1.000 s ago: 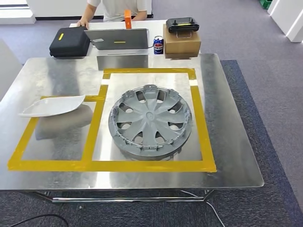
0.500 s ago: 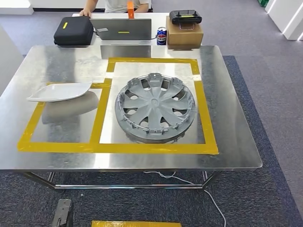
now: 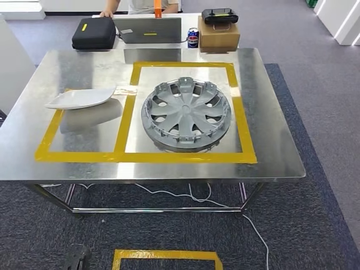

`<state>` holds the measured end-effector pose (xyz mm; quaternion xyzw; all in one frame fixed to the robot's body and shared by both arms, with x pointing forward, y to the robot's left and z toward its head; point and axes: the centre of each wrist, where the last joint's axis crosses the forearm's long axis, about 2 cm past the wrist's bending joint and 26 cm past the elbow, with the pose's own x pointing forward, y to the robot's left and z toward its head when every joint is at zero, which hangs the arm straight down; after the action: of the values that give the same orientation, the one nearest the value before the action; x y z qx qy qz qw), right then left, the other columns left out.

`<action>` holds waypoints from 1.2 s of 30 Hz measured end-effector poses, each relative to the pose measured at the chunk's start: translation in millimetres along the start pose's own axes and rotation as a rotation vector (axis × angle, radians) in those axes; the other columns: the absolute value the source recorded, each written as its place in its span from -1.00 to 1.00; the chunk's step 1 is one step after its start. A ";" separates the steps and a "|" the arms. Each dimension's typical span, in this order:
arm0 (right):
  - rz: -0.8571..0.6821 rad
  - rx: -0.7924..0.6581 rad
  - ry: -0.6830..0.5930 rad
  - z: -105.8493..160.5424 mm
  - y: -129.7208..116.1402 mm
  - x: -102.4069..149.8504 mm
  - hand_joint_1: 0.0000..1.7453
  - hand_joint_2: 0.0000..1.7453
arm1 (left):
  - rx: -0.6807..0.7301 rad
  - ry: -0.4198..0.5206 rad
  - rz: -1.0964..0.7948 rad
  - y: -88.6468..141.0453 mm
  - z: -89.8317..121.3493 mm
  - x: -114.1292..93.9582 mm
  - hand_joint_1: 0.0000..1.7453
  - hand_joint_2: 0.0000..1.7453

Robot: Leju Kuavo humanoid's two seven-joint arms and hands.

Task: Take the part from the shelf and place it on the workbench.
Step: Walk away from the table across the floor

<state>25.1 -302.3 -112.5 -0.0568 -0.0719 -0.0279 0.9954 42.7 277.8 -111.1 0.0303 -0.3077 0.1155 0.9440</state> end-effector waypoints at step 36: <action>-0.161 0.055 -0.005 2.5 29.3 16.5 -1.00 -1.00 | -0.004 0.046 -0.181 19.2 -8.4 13.9 -1.00 -1.00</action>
<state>42.9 -273.8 -110.8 -0.0235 -0.0797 -0.1056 0.9909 53.9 300.3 -110.0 0.0533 -0.2822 0.0296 0.9574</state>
